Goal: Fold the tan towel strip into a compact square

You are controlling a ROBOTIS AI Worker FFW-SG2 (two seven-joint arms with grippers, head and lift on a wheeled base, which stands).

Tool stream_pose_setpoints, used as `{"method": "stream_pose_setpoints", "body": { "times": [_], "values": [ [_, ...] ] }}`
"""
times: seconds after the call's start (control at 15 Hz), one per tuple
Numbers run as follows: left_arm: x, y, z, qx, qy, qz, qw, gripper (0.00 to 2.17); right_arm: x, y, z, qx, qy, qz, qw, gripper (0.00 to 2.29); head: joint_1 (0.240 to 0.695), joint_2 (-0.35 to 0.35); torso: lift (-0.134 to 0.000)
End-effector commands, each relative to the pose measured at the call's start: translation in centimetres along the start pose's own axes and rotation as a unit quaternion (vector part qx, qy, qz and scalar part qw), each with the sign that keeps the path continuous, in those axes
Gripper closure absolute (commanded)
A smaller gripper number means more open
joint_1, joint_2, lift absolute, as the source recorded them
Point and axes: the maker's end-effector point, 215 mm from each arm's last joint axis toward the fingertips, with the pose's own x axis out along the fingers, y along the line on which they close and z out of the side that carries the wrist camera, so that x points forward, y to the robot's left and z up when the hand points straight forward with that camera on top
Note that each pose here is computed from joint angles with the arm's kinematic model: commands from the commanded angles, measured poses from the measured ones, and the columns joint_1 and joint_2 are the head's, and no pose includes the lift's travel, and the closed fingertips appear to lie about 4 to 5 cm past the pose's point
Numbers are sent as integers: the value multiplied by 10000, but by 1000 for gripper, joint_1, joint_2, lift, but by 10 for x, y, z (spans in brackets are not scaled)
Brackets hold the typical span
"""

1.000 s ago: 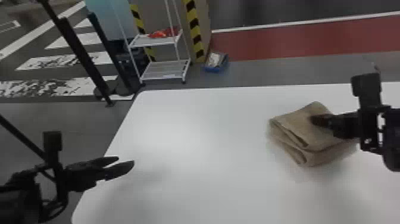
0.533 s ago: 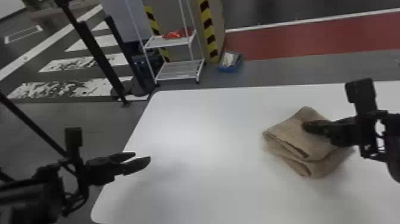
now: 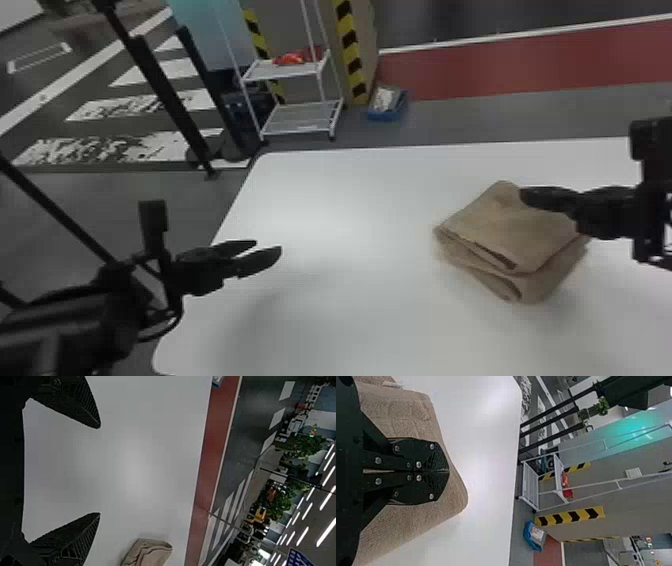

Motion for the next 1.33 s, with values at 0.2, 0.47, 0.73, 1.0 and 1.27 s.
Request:
{"method": "stream_pose_setpoints", "body": {
  "times": [0.2, 0.47, 0.73, 1.0, 1.27],
  "values": [
    [69, -81, 47, 546, -656, -864, 9926, 559, -55, -44, -19, 140, 130, -753, 9970, 2128, 695, 220, -128],
    [123, -117, 53, 864, -794, -1181, 9860, 2010, -86, -33, -70, 619, 571, -796, 9933, 2128, 695, 103, -128],
    [175, -149, 57, 1288, -1027, -1571, 9737, 2010, -95, -43, -74, 729, 597, -906, 9914, 2128, 695, 45, -128],
    [218, -170, 53, 1627, -1028, -1839, 9639, 2010, -90, -54, -60, 655, 600, -1019, 9908, 2128, 695, -23, -128],
    [239, -189, 34, 2069, -852, -1937, 9552, 2010, -66, -65, -59, 502, 679, -1048, 9909, 2128, 695, -67, -128]
  ]
}}
